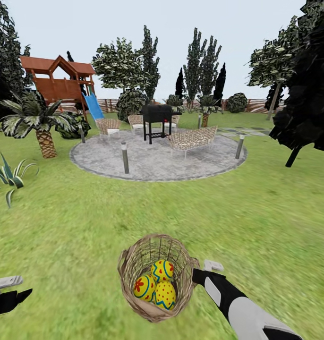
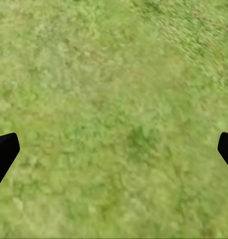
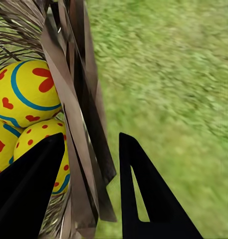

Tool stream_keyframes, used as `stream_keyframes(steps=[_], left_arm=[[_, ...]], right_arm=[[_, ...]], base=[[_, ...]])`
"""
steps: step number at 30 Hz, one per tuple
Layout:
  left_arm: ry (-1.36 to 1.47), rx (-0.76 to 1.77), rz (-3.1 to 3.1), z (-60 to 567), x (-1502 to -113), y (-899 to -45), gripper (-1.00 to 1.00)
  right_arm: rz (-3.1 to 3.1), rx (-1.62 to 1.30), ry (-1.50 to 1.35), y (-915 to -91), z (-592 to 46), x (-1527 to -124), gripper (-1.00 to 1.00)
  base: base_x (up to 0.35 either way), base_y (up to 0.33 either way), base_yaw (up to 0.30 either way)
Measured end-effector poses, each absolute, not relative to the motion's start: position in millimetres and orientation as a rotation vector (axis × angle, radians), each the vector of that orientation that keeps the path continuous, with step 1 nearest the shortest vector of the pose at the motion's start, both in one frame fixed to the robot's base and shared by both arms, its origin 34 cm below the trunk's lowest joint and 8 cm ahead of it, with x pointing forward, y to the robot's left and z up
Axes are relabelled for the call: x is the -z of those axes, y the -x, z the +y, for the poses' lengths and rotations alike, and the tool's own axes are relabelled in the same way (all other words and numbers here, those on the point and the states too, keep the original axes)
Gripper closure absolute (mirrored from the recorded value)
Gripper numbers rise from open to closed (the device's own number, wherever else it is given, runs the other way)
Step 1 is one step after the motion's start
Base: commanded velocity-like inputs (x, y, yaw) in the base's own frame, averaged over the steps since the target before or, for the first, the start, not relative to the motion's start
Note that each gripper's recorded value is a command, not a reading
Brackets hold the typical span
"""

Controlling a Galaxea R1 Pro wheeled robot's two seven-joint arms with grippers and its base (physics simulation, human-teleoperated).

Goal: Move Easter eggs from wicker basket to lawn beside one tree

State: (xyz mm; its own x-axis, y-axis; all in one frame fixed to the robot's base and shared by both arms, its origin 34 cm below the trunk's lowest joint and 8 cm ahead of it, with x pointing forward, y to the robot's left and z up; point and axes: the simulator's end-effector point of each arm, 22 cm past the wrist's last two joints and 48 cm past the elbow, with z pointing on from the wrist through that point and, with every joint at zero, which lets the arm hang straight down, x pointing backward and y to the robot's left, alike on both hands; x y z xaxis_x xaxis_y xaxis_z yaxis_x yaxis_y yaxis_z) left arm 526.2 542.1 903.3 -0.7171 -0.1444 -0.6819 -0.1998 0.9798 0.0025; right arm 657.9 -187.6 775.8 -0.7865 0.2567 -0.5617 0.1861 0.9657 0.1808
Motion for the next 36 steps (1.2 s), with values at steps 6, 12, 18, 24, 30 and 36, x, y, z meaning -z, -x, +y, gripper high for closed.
stream_keyframes(steps=[6,12,18,24,30,36], left_arm=[[0.238,-0.098,2.380,542.0,-903.9,-526.5,-1.00],[0.238,-0.097,2.378,541.9,-904.8,-526.8,-1.00],[0.238,-0.098,2.378,542.1,-904.9,-526.7,-1.00],[0.233,-0.099,2.369,542.3,-906.4,-528.3,-1.00],[0.232,-0.099,2.367,542.2,-906.7,-528.6,-1.00],[0.232,-0.099,2.367,542.2,-906.8,-528.7,-1.00]], right_arm=[[2.497,-0.156,-0.313,-658.0,-187.5,-776.0,1.00],[2.496,-0.153,-0.308,-658.5,-187.8,-777.1,1.00],[2.495,-0.156,-0.310,-658.4,-186.5,-777.3,1.00],[2.495,-0.153,-0.310,-658.6,-187.8,-777.3,1.00],[2.495,-0.156,-0.310,-658.4,-186.5,-777.3,1.00],[2.495,-0.157,-0.312,-658.5,-186.6,-777.3,1.00]], base=[[0.321,0.093,-0.074],[0.321,0.093,-0.197],[0.321,0.093,-0.026],[0.321,0.093,-0.173],[0.321,0.093,-0.020],[0.321,0.093,-0.063]])
